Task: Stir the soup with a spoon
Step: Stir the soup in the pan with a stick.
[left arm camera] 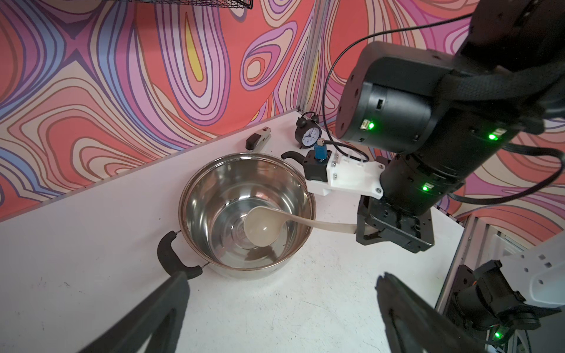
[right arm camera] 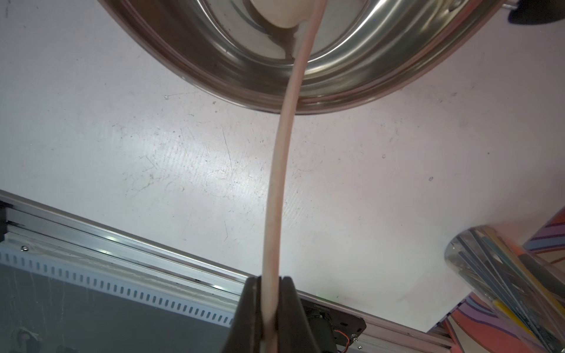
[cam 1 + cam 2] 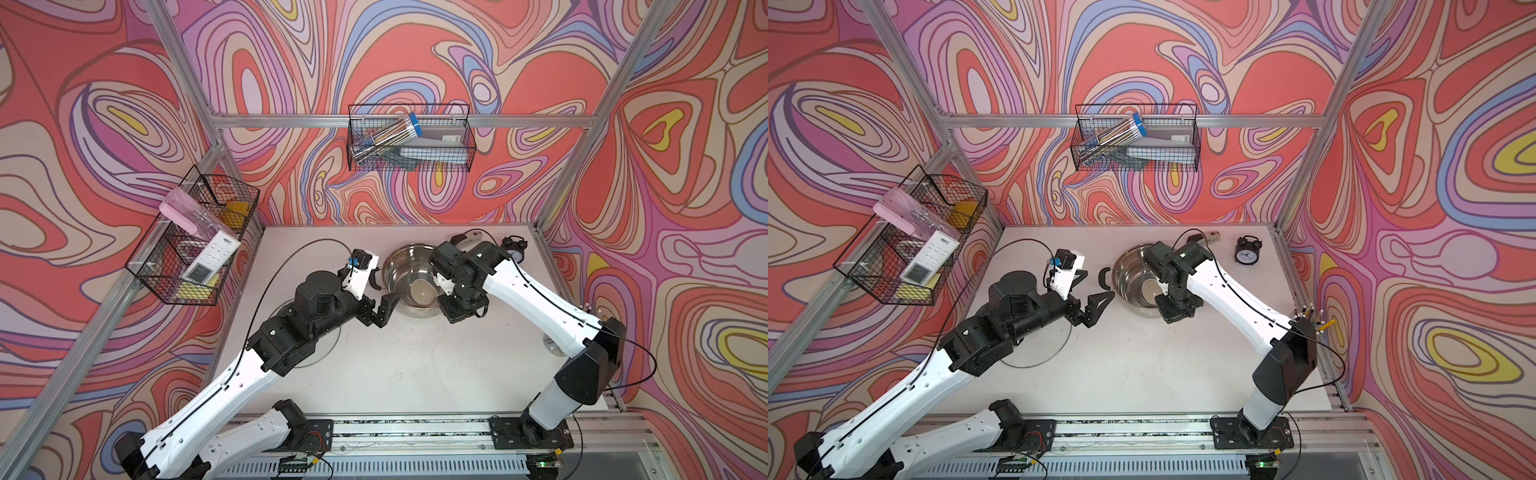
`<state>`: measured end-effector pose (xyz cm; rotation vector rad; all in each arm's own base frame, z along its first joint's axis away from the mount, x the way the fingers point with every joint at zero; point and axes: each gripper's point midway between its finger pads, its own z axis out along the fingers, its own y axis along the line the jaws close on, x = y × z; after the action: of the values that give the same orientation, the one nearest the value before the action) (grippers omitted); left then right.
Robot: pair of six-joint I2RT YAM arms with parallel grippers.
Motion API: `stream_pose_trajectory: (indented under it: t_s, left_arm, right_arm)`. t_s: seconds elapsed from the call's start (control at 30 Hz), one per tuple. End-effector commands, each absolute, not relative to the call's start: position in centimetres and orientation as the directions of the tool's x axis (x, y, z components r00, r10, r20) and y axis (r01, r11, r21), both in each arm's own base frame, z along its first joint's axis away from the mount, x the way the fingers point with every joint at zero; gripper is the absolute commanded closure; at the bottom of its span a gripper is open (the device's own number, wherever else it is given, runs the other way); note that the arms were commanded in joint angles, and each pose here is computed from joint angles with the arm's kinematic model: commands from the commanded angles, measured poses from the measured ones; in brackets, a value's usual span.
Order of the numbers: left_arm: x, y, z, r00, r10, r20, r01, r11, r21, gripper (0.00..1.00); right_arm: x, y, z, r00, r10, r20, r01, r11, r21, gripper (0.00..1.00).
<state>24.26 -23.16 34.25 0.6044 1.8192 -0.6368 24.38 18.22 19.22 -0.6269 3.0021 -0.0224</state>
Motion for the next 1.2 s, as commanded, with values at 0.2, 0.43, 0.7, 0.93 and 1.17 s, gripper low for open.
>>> stream_pose_trajectory:
  t_s: [0.2,0.43,0.7,0.93,1.17]
  left_arm:
    - [24.5,-23.2,34.6,-0.294,0.076,-0.953,0.662,0.735,-0.146,0.01]
    - [24.4,-23.0,34.8,-0.299,0.064,-0.952,0.656,0.739,-0.157,0.01]
    - [24.4,-23.0,34.9,-0.3,0.056,-0.952,0.654,0.739,-0.162,0.01]
    - [24.4,-23.3,34.6,-0.31,0.055,-0.949,0.658,0.734,-0.172,0.01]
    - [24.3,-23.2,34.3,-0.312,0.049,-0.949,0.657,0.733,-0.178,0.01]
  right_arm:
    - [28.6,15.9,19.2,-0.936,-0.327,-0.128,-0.311,0.941,-0.132,1.0]
    - [31.9,17.7,18.1,-0.926,-0.355,-0.128,-0.339,0.931,-0.131,1.0]
    - [33.1,22.8,18.3,-0.926,-0.349,-0.145,-0.361,0.93,0.067,1.0]
    - [30.6,25.1,18.5,-0.91,-0.396,-0.127,-0.41,0.904,0.118,1.0]
    - [27.4,23.9,19.1,-0.918,-0.383,-0.097,-0.394,0.91,0.127,1.0]
